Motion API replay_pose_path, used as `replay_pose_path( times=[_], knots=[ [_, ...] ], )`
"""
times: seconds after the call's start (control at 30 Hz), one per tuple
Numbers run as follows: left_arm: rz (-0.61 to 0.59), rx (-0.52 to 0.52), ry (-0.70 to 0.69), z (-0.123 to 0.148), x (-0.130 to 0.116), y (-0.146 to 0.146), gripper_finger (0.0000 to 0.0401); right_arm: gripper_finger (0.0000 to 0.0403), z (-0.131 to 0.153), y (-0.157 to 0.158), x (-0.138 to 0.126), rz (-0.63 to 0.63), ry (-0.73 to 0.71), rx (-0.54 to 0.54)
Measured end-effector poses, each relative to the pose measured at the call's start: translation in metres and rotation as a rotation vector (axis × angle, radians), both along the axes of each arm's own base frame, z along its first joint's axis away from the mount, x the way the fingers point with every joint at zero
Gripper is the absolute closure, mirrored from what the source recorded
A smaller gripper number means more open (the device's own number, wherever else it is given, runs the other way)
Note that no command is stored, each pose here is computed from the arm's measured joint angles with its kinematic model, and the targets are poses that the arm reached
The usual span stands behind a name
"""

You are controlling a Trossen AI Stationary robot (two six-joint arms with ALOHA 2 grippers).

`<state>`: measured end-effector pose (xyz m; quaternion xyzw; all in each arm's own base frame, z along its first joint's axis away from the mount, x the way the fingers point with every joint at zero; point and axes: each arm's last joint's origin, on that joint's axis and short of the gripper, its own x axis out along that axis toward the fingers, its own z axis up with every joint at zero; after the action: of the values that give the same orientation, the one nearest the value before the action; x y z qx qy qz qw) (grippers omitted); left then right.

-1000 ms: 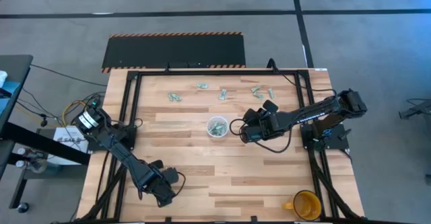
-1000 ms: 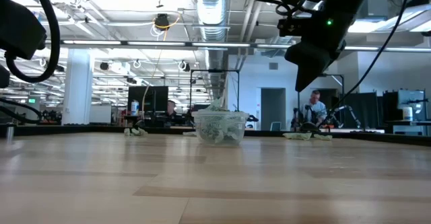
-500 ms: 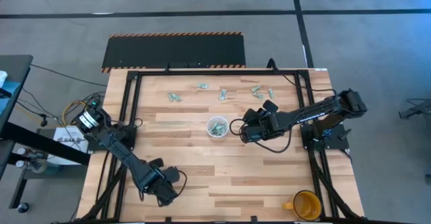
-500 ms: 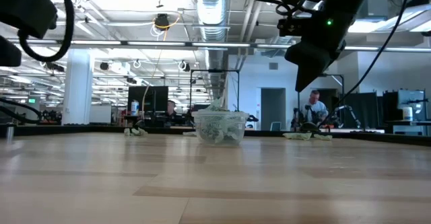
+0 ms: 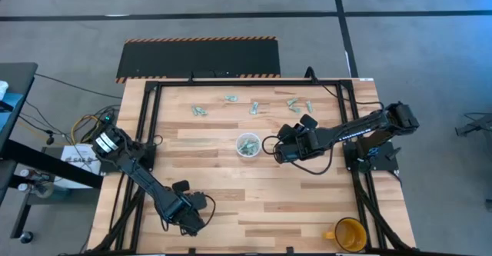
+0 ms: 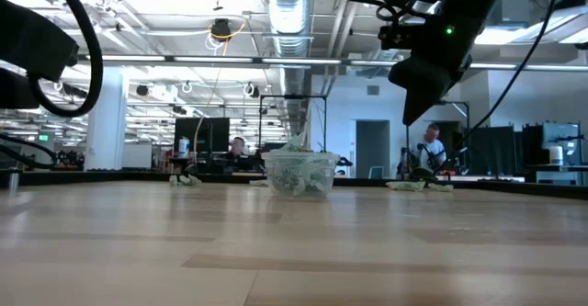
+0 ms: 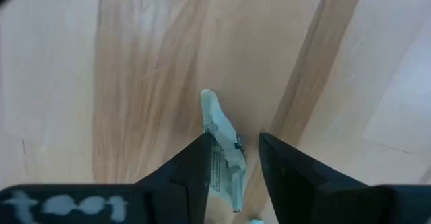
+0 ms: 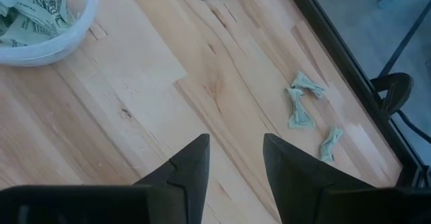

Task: Pick and place Stevia / Truvia into bins
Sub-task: Put the green stevia packet into the transparent container

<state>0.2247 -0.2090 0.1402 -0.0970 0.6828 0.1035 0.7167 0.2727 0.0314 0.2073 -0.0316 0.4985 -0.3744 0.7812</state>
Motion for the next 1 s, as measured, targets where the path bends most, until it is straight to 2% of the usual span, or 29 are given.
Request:
replay_pose_path(
  times=[0.2, 0.33, 0.47, 0.7, 0.9, 1.0],
  knots=[
    [0.0, 0.027, -0.014, -0.001, -0.001, 0.002, 0.0244, 0.0269, 0.0, 0.0, 0.0, 0.0, 0.0, 0.0],
    [-0.006, 0.036, -0.02, -0.002, -0.001, 0.002, 0.0247, 0.0269, 0.0, 0.0, 0.0, 0.0, 0.0, 0.0],
    [-0.037, 0.039, -0.022, -0.002, -0.001, 0.002, 0.0285, 0.0269, 0.0, 0.0, 0.0, 0.0, 0.0, 0.0],
    [-0.049, 0.061, -0.037, -0.002, 0.0, 0.003, 0.0389, 0.0269, 0.0, 0.0, 0.0, 0.0, -0.003, 0.0],
    [-0.055, 0.066, -0.049, 0.001, 0.004, 0.001, 0.0392, 0.0269, 0.0, 0.0, 0.0, 0.0, -0.004, 0.0],
    [-0.057, 0.115, -0.12, 0.014, 0.014, 0.003, 0.0399, 0.0269, 0.0, 0.0, 0.0, 0.0, -0.005, 0.0]
  ],
)
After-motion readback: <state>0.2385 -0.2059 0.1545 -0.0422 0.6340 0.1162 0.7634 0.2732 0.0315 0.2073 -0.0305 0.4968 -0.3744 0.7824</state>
